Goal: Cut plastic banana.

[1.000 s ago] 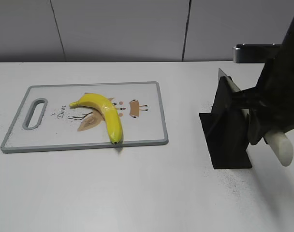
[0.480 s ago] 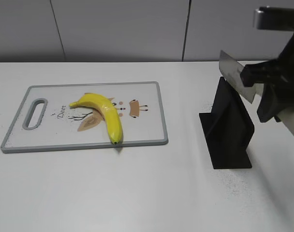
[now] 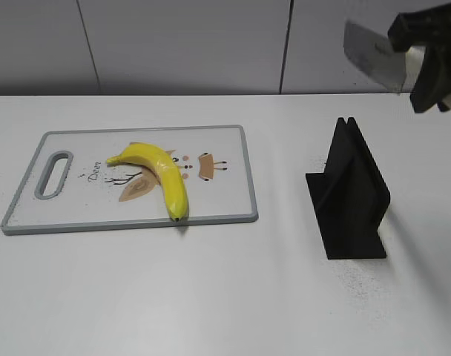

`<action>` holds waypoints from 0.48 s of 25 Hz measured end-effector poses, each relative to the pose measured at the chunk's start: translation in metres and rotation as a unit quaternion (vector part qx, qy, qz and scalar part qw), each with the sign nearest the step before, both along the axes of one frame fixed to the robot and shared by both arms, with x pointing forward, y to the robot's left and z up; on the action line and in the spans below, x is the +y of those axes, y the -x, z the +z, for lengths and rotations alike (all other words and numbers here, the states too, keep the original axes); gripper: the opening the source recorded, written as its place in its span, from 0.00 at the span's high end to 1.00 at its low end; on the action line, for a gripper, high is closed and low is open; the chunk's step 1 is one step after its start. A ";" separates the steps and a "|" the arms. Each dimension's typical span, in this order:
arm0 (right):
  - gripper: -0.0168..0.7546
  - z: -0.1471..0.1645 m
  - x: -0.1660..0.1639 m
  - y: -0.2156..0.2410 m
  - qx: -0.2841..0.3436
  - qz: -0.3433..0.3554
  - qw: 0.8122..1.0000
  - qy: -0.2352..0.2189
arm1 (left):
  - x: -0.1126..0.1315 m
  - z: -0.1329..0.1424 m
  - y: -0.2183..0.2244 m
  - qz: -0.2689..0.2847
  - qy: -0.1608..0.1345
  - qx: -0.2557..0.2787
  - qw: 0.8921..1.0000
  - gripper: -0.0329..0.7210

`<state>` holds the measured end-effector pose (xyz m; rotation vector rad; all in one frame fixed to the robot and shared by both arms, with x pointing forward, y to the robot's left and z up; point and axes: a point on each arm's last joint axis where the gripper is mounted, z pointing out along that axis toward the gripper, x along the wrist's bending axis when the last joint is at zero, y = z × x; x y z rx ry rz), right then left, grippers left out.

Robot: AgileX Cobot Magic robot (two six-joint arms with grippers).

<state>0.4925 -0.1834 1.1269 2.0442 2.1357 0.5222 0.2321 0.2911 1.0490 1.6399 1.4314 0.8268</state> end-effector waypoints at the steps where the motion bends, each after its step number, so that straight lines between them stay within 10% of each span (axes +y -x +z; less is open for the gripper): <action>1: 0.74 0.005 0.000 -0.001 -0.008 0.000 1.000 -0.004 | 0.000 0.000 0.000 0.000 0.000 0.000 1.000 0.23; 12: 0.74 0.011 0.003 -0.008 -0.050 0.199 0.976 0.072 | -0.001 0.000 0.000 -0.009 -0.004 -0.004 1.000 0.23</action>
